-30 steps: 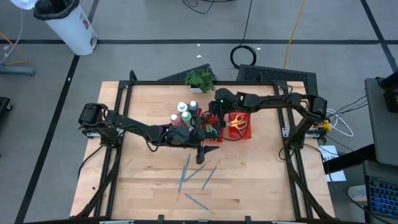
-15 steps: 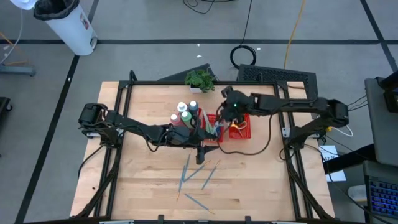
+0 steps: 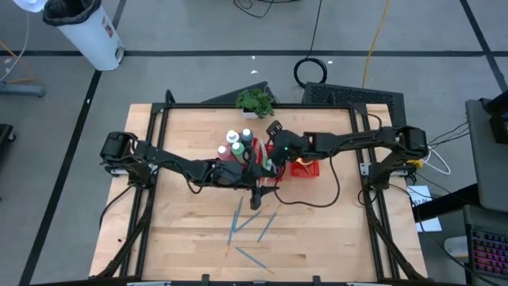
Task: Pick & Place Paint Supplies
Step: Adjust the scissors in the middle red bin
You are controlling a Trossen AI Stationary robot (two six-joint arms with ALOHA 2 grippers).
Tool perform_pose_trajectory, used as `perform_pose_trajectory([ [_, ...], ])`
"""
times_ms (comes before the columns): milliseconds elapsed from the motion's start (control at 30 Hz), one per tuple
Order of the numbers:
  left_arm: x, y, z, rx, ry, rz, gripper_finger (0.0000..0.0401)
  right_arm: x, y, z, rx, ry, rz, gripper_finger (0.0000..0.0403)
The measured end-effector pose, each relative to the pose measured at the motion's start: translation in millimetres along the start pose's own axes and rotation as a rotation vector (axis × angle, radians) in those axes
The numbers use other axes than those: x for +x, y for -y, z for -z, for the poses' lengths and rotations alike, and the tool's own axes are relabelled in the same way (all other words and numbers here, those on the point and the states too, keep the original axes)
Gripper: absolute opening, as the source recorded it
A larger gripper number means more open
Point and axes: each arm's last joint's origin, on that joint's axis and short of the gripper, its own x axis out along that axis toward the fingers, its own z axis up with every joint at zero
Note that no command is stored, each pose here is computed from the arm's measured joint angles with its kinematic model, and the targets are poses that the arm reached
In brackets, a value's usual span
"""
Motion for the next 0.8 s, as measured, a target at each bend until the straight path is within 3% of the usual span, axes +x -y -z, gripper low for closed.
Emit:
perform_pose_trajectory([
  [333,0,0,0,0.007,-0.005,-0.002,0.0218,-10,17,7,0.111,0.021,0.107,0.0006],
  [533,0,0,1,0.009,-0.006,-0.002,0.0218,3,18,21,0.119,-0.016,0.084,0.0006],
  [800,0,0,1,0.022,-0.007,-0.001,0.0218,14,15,27,0.142,0.042,0.034,0.0006],
])
